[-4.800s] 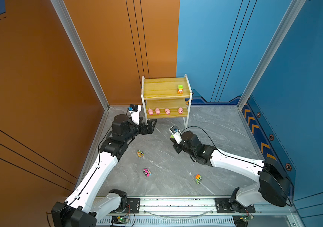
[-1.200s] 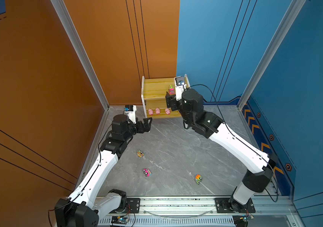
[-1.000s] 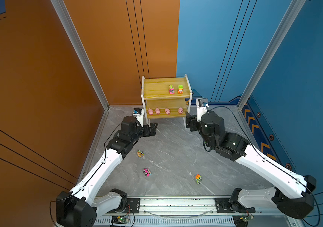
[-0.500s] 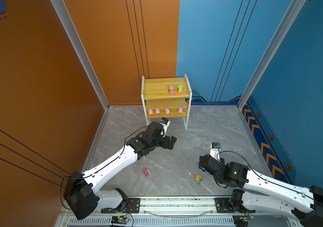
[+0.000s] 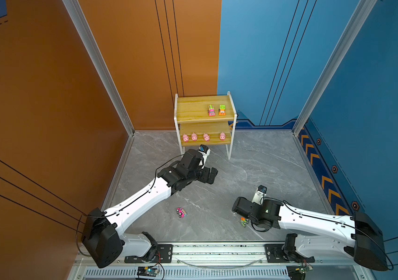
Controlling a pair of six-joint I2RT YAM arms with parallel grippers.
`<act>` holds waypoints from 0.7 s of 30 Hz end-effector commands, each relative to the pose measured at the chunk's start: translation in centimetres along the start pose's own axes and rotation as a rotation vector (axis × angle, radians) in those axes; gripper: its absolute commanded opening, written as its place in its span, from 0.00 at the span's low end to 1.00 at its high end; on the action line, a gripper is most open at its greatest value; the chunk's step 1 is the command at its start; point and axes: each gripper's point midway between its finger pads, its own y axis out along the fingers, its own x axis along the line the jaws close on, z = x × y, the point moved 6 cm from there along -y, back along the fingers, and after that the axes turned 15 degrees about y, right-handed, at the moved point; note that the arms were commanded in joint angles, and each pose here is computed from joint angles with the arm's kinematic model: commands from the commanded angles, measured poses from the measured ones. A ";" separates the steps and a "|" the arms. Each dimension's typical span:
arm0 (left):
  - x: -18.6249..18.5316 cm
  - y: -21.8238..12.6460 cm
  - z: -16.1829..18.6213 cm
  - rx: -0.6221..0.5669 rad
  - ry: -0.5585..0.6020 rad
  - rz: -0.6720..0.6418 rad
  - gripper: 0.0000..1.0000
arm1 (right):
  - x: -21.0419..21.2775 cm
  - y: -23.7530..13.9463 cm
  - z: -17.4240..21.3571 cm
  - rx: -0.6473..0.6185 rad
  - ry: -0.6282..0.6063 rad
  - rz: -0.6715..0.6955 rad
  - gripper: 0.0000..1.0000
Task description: Place and organize the plastic toys onto the shelf
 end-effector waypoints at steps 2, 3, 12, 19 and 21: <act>0.3 -0.2 -0.4 0.002 -0.004 0.005 0.98 | -0.8 1.0 1.6 0.080 0.125 0.072 0.77; 0.3 -0.3 -0.5 -0.001 -0.004 0.005 0.98 | -0.9 1.3 2.0 0.095 0.143 0.076 0.76; 0.6 -0.3 -0.6 -0.003 -0.013 0.007 0.98 | -1.2 3.0 4.1 0.154 0.193 0.131 0.73; 1.3 -0.5 -0.8 -0.012 -0.036 0.006 0.98 | -1.4 3.7 4.2 0.149 0.214 0.144 0.72; 1.5 -0.6 -0.8 -0.014 -0.045 0.005 0.98 | -1.7 3.9 4.2 0.151 0.218 0.148 0.70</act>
